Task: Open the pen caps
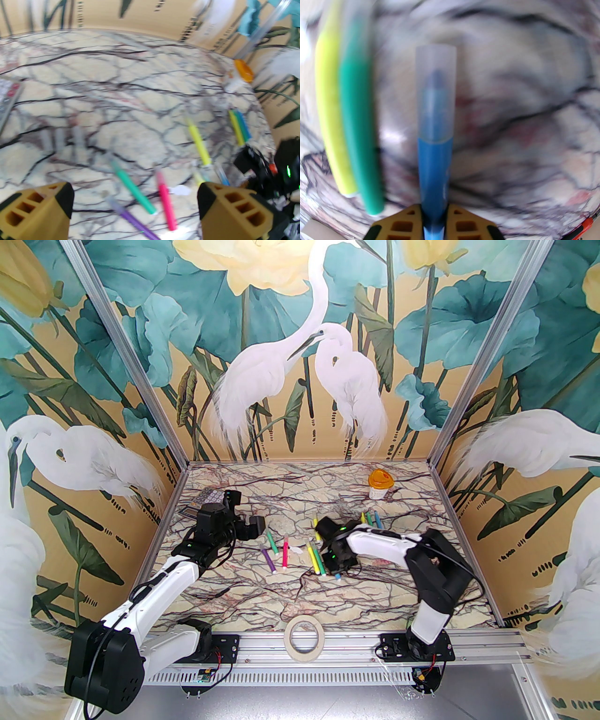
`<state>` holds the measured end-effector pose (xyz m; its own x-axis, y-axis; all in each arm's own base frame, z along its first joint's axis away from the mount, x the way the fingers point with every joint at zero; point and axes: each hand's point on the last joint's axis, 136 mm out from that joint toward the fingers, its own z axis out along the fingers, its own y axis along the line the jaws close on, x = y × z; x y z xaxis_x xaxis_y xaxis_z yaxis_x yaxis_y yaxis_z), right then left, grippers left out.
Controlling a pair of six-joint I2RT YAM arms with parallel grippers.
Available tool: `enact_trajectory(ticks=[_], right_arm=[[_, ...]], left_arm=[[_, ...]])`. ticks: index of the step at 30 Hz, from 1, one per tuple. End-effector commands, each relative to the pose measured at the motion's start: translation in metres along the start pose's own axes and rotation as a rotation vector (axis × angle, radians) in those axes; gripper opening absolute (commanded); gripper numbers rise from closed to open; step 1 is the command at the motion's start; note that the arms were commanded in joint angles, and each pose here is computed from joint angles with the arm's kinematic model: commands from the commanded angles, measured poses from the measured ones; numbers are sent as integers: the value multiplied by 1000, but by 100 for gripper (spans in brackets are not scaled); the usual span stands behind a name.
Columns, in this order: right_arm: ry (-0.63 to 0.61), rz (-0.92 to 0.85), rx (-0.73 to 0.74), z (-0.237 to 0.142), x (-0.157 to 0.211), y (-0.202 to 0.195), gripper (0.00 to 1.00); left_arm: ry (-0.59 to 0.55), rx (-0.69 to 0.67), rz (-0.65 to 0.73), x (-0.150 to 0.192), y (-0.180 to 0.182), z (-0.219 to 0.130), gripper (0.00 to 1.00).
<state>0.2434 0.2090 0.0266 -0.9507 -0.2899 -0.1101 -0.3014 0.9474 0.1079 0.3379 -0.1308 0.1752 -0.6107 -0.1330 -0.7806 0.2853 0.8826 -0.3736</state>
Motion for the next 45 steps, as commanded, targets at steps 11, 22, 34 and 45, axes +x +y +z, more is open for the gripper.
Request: enact_trajectory(ticks=[11,22,34,45], right_arm=[[-422,-152,-307,-96,-65,42,0],[-519,-269,-403,-119,-79,75,0],[-567,-392,-448,-134,-74,105,0],[-580,-414,-447,-136,-74,109,0]], left_arm=[[39,558,-155,-11,-88,7,84],[97,696,-114,-10,-139,11,80],[145,751,-126,-10,-158,21,66],[169,774,-122,-7,-164,19,50]])
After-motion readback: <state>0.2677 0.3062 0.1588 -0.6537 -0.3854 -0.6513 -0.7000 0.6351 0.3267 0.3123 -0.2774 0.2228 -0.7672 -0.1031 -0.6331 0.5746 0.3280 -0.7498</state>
